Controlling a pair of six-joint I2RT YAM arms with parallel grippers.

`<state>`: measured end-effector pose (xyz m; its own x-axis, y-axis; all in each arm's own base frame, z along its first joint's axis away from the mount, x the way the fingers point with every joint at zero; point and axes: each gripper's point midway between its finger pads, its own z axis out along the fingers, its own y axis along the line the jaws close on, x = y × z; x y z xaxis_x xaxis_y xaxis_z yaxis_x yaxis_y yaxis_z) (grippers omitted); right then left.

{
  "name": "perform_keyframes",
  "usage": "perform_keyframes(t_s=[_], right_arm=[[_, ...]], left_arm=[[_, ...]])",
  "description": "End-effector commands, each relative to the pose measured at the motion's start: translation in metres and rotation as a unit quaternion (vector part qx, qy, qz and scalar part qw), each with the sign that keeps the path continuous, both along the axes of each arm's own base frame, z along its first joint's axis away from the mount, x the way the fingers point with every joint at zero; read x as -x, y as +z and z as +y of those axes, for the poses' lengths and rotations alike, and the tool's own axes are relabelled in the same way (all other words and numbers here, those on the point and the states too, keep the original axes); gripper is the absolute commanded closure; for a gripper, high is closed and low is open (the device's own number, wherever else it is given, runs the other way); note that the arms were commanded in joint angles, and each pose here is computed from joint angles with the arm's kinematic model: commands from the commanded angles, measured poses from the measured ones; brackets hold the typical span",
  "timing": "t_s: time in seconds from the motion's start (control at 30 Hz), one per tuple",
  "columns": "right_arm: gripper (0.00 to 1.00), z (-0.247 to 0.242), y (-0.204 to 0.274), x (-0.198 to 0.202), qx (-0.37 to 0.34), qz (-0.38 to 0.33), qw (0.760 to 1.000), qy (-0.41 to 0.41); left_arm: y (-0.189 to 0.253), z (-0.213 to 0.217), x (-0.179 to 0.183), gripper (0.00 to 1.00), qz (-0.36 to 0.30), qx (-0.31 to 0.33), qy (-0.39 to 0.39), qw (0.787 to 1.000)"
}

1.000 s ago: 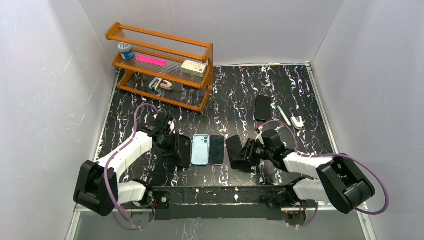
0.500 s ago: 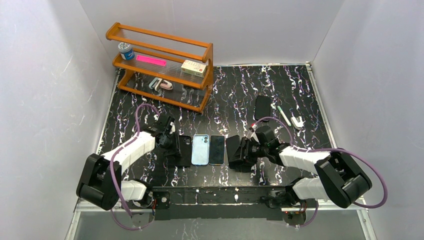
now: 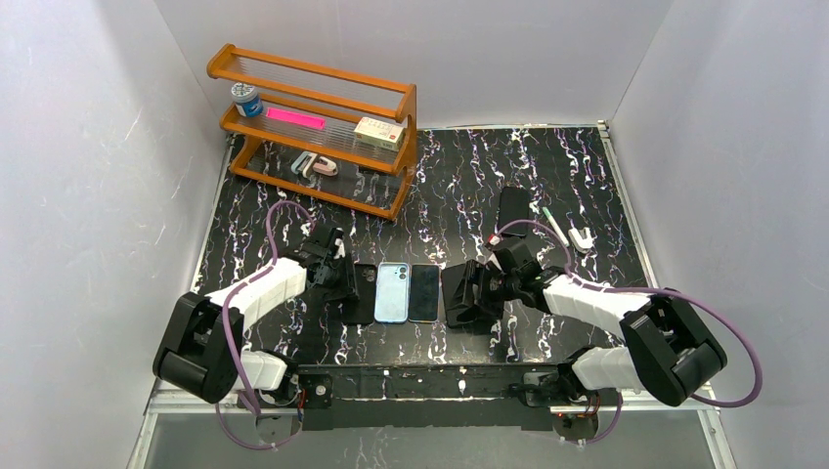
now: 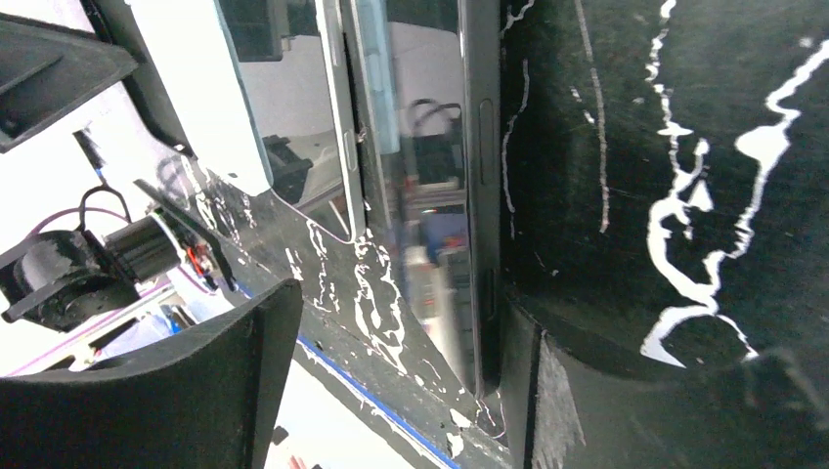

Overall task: Take the phone out of the phone case
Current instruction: Place the phone case at the center of the board.

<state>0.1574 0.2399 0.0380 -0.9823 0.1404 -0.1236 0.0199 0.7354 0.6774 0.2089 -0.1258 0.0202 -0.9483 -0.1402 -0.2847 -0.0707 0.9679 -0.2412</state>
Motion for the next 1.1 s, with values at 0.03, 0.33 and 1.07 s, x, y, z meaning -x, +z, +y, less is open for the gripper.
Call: perform_keyframes(t_s=[0.03, 0.33, 1.07], right_arm=[[0.2, -0.039, -0.024, 0.011, 0.119, 0.027, 0.992, -0.021], [0.15, -0.044, -0.022, 0.003, 0.147, 0.023, 0.988, -0.025], [0.12, -0.013, -0.008, -0.024, 0.173, -0.029, 0.984, 0.044]], left_arm=[[-0.006, 0.009, -0.006, 0.53, -0.008, -0.026, 0.008, 1.0], [-0.003, 0.019, -0.009, 0.31, -0.026, -0.045, 0.031, 0.998], [0.091, 0.037, -0.028, 0.02, -0.152, -0.06, 0.044, 0.986]])
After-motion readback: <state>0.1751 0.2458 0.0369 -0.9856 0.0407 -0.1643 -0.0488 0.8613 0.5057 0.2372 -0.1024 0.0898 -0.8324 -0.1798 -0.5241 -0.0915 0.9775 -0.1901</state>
